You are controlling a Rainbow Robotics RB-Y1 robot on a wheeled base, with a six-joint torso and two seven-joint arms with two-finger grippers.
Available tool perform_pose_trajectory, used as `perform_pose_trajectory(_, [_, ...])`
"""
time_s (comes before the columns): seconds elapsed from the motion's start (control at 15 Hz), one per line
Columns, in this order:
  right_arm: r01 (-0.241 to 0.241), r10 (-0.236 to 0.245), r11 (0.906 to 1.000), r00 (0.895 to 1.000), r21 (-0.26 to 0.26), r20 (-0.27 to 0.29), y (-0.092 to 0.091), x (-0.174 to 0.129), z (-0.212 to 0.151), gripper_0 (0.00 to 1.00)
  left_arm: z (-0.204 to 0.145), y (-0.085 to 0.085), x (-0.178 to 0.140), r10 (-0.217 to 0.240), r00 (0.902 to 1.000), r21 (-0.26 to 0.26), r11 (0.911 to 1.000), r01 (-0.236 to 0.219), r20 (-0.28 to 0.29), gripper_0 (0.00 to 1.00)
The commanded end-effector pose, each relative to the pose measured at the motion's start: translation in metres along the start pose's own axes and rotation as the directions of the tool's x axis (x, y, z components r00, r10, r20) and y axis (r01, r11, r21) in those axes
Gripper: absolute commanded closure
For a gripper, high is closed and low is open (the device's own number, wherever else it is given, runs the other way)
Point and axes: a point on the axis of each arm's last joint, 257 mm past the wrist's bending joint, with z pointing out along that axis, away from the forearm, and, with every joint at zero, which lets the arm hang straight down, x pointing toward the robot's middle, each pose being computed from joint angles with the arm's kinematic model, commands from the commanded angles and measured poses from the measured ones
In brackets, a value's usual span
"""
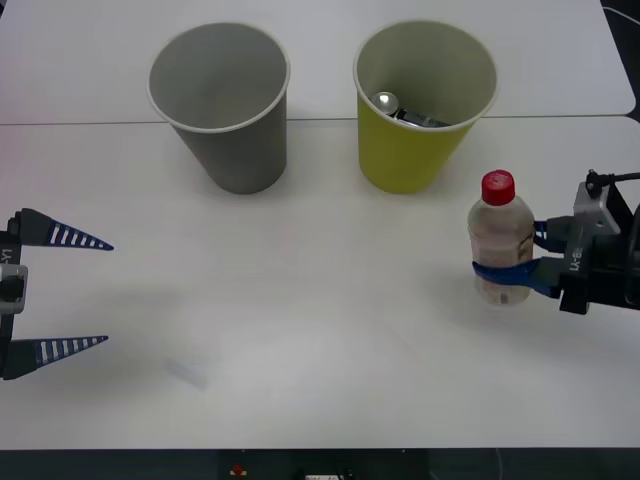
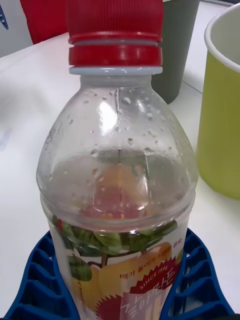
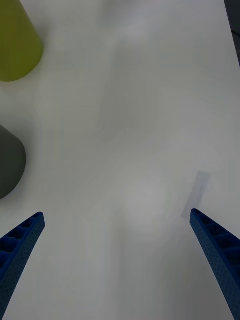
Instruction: Put the can into the green bin and the plastic bottle into the gray bin
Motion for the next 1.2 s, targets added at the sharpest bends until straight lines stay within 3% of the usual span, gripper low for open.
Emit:
perform_pose_trajectory(0.07, [-0.047, 0.047, 0.9989, 0.997, -0.001, -0.057, 0.011, -0.02, 0.0, 1.0, 0.0, 0.0, 0.0, 0.0, 1.0, 0.0, 1.0, 0.0, 0.0, 0.0])
perform_pose_trajectory(0.47, [-0.139, 0.134, 0.9899, 0.982, -0.028, -0.131, 0.028, -0.07, 0.011, 1.0, 0.0, 0.0, 0.0, 0.0, 1.0, 0.0, 1.0, 0.0, 0.0, 0.0])
perform_pose_trajectory(0.67, [-0.106, 0.11, 0.9939, 0.975, 0.028, -0.193, 0.03, -0.094, 0.017, 1.0, 0.0, 0.0, 0.0, 0.0, 1.0, 0.0, 1.0, 0.0, 0.0, 0.0])
perform_pose_trajectory(0.8, [-0.085, 0.094, 0.995, 0.975, 0.051, -0.203, 0.032, -0.109, 0.028, 1.0, 0.0, 0.0, 0.0, 0.0, 1.0, 0.0, 1.0, 0.0, 0.0, 0.0])
perform_pose_trajectory(0.93, [-0.035, 0.044, 0.9984, 0.979, 0.045, -0.198, 0.031, -0.124, 0.041, 1.0, 0.0, 0.0, 0.0, 0.0, 1.0, 0.0, 1.0, 0.0, 0.0, 0.0])
perform_pose_trajectory(1.2, [0.03, -0.027, 0.9995, 0.979, 0.011, -0.204, 0.025, -0.151, 0.06, 1.0, 0.0, 0.0, 0.0, 0.0, 1.0, 0.0, 1.0, 0.0, 0.0, 0.0])
